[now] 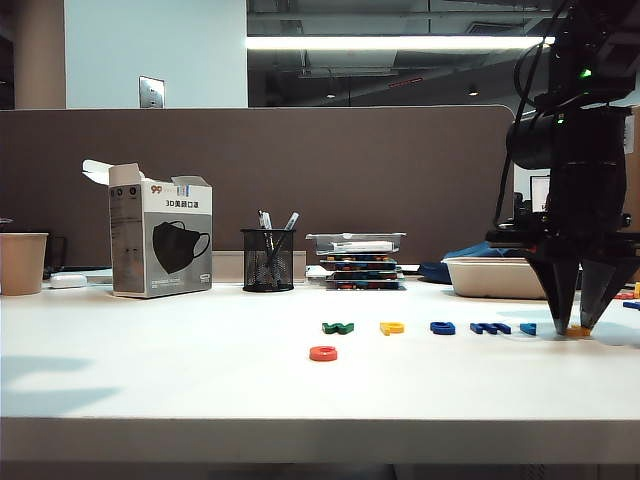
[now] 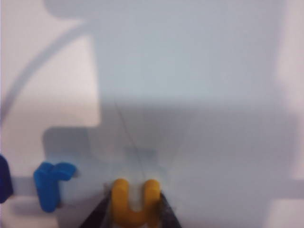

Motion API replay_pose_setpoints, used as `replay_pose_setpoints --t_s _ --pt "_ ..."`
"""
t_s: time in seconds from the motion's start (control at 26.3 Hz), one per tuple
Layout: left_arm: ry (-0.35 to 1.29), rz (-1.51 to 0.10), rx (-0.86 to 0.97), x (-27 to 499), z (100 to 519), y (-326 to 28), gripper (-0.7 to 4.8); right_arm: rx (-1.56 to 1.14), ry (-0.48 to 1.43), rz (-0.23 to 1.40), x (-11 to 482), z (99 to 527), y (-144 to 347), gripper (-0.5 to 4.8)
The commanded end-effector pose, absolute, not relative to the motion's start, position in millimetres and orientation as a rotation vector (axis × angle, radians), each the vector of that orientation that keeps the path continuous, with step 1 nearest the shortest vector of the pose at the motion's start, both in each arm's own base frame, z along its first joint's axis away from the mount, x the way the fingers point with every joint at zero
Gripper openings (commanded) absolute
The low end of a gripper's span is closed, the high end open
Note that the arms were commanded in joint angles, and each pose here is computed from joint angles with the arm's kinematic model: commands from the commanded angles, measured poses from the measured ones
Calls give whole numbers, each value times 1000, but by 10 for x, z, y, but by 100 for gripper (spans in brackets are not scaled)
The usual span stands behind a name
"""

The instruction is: Select the appropriate letters from the row of letter magnets placed on the table to arrange into the word "cup".

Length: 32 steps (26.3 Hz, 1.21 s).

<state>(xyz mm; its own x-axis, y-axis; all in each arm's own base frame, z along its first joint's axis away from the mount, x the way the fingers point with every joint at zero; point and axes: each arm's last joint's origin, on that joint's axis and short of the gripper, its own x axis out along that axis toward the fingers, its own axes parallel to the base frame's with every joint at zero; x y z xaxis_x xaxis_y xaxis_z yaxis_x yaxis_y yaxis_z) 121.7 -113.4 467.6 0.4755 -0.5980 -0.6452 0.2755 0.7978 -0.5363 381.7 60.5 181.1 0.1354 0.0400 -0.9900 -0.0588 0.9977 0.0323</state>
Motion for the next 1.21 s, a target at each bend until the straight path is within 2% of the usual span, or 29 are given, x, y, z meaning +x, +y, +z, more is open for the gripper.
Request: replay_pose_setpoints --t_s 0.04,0.57,1.21 --pt "923 -559 -386 1210 4689 -1132 -5 -13 1445 71 3815 1771 611 112" --pt "924 -559 -385 1210 4688 -1132 -5 -10 1453 73 3792 1803 608 112" --pt "923 -559 -386 1210 4689 -1132 -5 56 1337 46 3648 2277 587 112"
